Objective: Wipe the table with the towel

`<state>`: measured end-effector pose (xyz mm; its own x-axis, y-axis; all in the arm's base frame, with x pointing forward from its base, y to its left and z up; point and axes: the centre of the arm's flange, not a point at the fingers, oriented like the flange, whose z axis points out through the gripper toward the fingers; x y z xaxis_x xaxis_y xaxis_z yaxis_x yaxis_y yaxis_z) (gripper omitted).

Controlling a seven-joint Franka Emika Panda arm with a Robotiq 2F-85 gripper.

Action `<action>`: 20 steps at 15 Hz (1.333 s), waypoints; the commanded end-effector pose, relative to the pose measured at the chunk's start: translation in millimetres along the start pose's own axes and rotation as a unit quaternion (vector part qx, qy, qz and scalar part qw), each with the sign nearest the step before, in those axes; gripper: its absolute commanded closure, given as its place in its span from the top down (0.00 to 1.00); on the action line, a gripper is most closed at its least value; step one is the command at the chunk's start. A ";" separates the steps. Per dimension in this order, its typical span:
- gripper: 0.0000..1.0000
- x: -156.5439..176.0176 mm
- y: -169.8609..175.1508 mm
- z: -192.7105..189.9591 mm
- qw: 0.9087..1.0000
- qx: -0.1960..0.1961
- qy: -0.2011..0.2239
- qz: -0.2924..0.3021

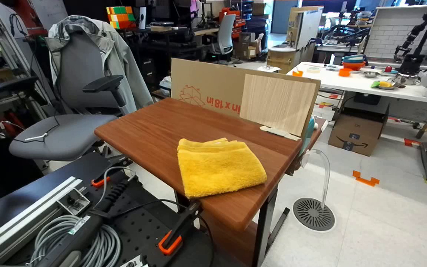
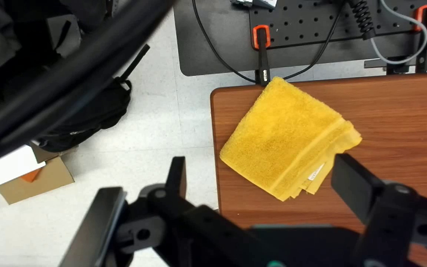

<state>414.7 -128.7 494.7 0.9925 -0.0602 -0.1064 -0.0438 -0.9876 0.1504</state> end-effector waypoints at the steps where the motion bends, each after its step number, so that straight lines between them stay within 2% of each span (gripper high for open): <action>1: 1.00 0.0 0.0 0.0 1.000 0.000 0.000 0.000; 8: 1.00 -0.1 -0.1 0.4 1.000 0.000 0.000 0.000; 11: 1.00 37.8 4.1 21.7 0.998 0.049 0.001 0.039; 12: 1.00 53.3 7.9 38.0 0.995 0.085 -0.006 0.054; 15: 1.00 86.8 12.6 102.2 0.983 0.138 -0.004 0.122; 17: 1.00 105.6 17.4 150.0 0.974 0.149 -0.009 0.169; 20: 1.00 127.1 8.6 213.2 0.963 0.161 -0.047 0.209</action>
<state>483.9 -170.7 320.4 0.9068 -0.3941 -0.1496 -0.4096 -0.9076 -0.0920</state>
